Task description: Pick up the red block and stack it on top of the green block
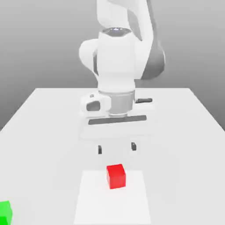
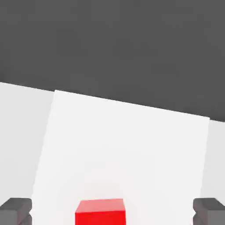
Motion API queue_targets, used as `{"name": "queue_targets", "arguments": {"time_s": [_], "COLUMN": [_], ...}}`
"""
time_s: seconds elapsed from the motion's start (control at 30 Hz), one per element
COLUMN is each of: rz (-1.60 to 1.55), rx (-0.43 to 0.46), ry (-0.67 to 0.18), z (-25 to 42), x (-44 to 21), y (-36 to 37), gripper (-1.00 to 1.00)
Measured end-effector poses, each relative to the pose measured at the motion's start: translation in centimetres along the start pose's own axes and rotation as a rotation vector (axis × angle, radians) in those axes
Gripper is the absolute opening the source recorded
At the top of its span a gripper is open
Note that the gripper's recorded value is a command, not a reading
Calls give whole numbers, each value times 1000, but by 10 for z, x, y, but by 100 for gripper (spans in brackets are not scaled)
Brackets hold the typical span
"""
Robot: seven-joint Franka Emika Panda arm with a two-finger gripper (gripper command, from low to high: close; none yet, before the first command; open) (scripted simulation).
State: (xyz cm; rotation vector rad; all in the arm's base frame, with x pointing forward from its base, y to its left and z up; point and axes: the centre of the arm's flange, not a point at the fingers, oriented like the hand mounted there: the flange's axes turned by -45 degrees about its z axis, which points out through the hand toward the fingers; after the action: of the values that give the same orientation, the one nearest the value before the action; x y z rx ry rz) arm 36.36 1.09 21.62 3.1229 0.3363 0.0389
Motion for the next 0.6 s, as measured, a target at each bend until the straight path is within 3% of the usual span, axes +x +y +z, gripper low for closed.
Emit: {"name": "queue_targets", "arguments": {"time_s": [0.2, 0.23, 0.6], "rz": [-7, -7, -8], "rx": [3, 3, 3], "ry": [-24, -24, -25], "z": [61, 69, 40], "x": [-9, -10, -8], "y": [-2, -2, -2], "gripper": [0, -100, -100]}}
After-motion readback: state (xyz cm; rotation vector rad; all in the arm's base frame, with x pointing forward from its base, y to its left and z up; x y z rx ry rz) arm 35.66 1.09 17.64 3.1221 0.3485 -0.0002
